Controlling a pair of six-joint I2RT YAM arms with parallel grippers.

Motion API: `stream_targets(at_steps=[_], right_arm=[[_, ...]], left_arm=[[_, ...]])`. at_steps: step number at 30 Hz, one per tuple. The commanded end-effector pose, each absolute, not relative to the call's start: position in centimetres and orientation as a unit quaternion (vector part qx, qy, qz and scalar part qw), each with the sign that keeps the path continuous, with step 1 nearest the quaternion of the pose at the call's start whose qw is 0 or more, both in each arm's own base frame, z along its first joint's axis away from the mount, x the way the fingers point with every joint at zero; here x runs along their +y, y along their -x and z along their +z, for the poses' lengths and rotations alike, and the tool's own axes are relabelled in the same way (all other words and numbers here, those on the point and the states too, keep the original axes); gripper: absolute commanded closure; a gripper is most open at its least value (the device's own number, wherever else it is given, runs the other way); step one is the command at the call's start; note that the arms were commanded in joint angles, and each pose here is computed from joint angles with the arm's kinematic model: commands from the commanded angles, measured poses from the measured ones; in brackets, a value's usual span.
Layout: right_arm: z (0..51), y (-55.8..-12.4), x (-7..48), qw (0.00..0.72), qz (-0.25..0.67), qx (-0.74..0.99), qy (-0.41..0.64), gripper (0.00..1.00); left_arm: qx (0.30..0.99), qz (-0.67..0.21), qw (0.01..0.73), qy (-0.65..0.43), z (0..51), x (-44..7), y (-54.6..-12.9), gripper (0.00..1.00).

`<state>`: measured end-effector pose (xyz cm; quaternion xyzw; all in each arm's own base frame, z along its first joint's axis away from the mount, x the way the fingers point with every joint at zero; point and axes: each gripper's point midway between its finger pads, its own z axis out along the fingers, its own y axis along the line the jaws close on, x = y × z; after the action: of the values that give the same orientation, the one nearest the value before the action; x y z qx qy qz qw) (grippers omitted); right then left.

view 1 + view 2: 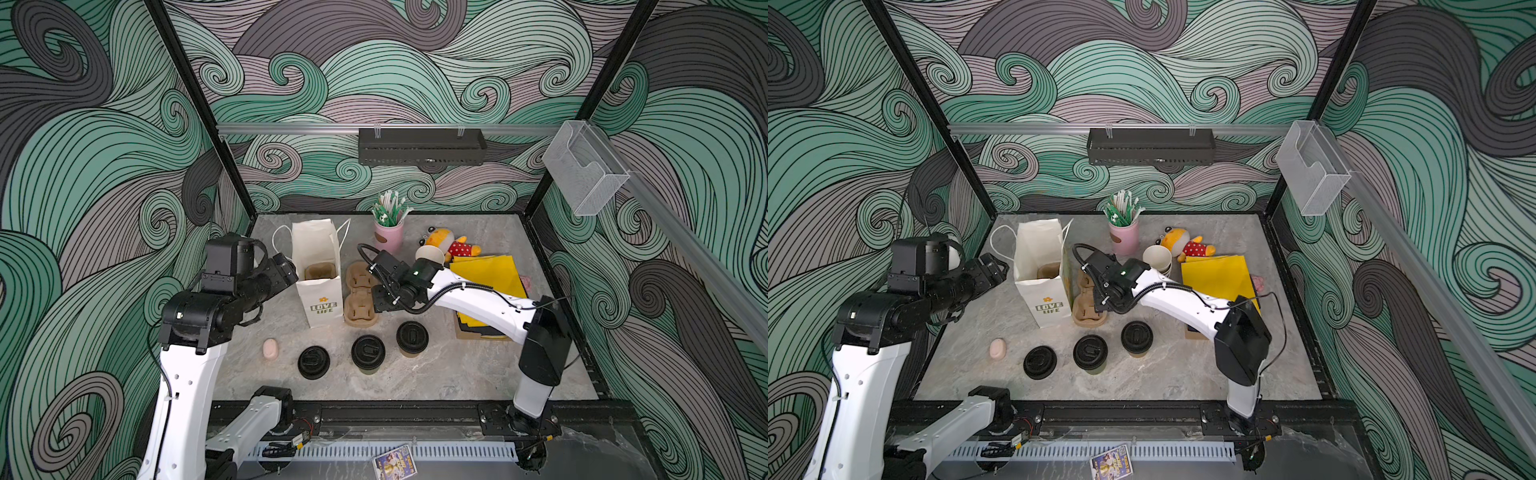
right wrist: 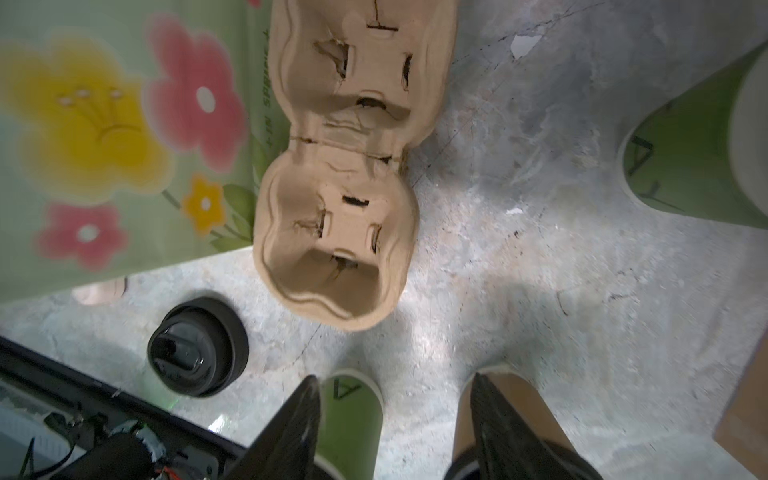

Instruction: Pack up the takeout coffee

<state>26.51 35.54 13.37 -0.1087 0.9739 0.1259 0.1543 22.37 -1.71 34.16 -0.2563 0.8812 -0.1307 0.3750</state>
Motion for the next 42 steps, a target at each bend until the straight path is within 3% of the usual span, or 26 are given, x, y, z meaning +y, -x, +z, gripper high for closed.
stream_targets(at_steps=[1,13,24,30,35,42], right_arm=[[12.8,-27.8,37.7,0.154,0.153,0.972,0.095,0.43],[6.6,-29.0,38.0,0.106,0.109,0.985,0.087,0.52],[6.1,-34.7,33.0,0.138,0.034,0.988,0.061,0.75],[5.7,-38.0,32.8,0.142,0.034,0.987,0.061,0.79],[5.5,-40.5,32.8,0.149,0.026,0.986,0.065,0.76],[9.8,-40.4,33.5,0.17,0.054,0.981,0.079,0.52]], left_arm=[[0.873,-0.121,0.39,0.266,34.8,-1.1,-22.4,0.14],[0.875,-0.118,0.39,0.26,34.7,-1.2,-23.6,0.14],[0.88,-0.106,0.387,0.254,34.5,-1.0,-24.2,0.14],[0.882,-0.101,0.384,0.255,34.3,-0.9,-24.4,0.15],[0.883,-0.097,0.382,0.256,34.4,-0.8,-24.4,0.14],[0.905,-0.083,0.336,0.246,33.3,-1.0,-24.0,0.12]])
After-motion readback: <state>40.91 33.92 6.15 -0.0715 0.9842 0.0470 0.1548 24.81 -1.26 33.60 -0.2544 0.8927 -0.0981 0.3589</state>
